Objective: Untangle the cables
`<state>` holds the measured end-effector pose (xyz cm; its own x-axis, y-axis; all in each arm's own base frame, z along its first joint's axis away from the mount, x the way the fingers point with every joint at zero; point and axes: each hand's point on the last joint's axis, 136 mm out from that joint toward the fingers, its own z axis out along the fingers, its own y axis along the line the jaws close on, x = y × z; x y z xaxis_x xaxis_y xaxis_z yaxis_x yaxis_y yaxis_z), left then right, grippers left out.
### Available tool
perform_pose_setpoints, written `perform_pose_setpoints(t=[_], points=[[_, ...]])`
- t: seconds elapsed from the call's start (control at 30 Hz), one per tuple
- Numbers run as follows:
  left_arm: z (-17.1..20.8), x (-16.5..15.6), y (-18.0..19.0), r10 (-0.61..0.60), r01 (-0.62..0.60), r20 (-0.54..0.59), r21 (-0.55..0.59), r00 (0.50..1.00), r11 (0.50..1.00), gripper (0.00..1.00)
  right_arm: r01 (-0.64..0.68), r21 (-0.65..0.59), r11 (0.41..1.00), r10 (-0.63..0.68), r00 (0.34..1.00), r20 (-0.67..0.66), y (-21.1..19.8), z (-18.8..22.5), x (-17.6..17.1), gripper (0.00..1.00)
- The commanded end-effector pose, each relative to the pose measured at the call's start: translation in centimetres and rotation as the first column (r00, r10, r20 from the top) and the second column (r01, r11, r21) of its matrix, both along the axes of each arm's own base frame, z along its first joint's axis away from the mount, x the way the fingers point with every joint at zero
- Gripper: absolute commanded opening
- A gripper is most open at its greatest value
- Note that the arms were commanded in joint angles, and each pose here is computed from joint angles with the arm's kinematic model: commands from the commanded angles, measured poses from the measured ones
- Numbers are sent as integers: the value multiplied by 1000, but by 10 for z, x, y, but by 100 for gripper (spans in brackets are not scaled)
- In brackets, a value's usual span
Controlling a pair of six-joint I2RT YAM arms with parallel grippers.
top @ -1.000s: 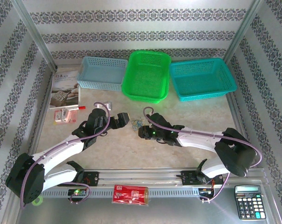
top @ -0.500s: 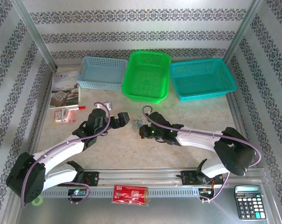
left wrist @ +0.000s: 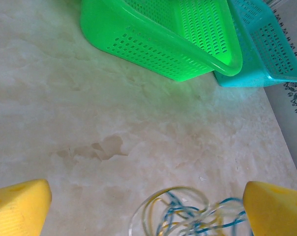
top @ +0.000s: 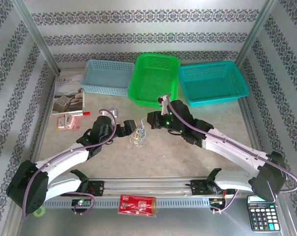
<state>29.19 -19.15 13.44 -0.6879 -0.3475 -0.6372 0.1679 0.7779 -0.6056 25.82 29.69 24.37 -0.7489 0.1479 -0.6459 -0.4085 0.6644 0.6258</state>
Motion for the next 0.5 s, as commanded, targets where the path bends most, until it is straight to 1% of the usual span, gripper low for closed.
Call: perform_pose_setpoints(t=[0.0, 0.1, 0.17, 0.27, 0.33, 0.47], points=[[5, -1, -2, -9, 9, 38, 4, 999, 1000, 100, 22, -26, 999, -21, 1000, 11, -11, 1, 3, 0], [4, -1, -1, -8, 8, 36, 13, 999, 1000, 100, 42, -43, 998, -42, 999, -13, -16, -16, 8, 0], [5, 0, -1, -9, 8, 40, 16, 999, 1000, 100, 48, -66, 997, -51, 997, -56, -19, -36, 10, 0], [7, -1, -2, -20, 19, 48, 30, 999, 999, 100, 40, -65, 997, -45, 996, -83, -18, -49, 9, 0], [10, -2, -4, -51, 48, 67, 42, 996, 998, 100, 37, -65, 997, -42, 996, -82, -18, -49, 9, 0], [20, -7, -18, -147, 143, 132, 40, 980, 989, 100, 37, -66, 997, -41, 997, -58, -20, -40, 9, 0]])
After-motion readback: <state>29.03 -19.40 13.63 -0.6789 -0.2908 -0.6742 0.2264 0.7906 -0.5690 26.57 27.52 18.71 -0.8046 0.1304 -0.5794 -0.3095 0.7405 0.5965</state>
